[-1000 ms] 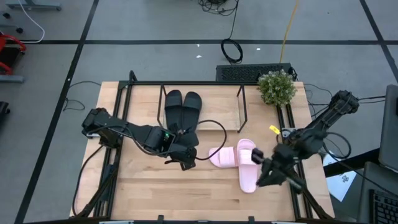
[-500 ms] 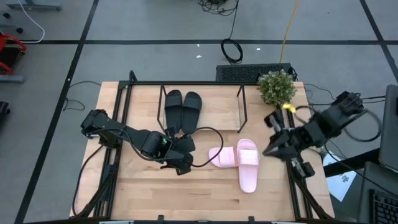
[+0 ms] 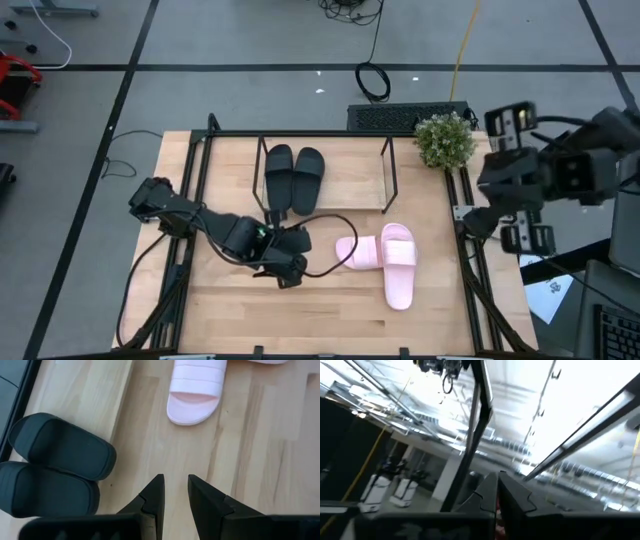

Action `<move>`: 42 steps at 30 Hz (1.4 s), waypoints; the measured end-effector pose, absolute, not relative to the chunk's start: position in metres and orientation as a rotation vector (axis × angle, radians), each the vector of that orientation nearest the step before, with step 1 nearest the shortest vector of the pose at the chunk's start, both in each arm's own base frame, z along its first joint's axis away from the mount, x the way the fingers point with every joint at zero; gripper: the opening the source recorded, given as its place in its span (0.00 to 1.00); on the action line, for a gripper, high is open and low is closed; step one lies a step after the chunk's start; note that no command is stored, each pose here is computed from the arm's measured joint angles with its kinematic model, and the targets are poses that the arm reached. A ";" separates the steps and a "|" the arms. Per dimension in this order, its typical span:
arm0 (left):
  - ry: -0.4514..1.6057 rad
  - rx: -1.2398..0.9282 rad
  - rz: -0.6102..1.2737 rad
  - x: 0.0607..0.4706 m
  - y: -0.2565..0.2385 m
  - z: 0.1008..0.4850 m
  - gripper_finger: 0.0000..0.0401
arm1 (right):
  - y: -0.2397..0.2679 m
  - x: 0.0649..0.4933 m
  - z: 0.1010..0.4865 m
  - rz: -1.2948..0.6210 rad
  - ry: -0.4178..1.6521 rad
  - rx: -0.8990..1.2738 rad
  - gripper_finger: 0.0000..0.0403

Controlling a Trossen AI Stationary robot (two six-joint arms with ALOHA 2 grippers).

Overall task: Pick and place slides into the shelf
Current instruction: Put the right pink slide on the shelf

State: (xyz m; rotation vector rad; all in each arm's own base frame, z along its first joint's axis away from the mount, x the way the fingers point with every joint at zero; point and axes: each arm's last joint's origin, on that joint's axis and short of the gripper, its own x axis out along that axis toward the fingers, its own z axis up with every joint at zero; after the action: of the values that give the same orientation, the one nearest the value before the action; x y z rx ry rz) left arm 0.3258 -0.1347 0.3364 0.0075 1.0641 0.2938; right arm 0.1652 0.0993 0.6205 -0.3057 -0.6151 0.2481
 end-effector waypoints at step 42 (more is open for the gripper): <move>1.111 0.067 0.291 0.323 -0.129 0.335 0.21 | 0.069 0.169 0.661 0.569 -1.265 -0.611 0.01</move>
State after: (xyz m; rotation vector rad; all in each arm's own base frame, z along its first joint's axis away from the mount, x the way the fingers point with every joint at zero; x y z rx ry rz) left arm 0.3234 -0.1293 0.3350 0.0665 1.1111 0.2909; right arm 0.1687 0.0693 0.6614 -0.6107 -1.2647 0.5688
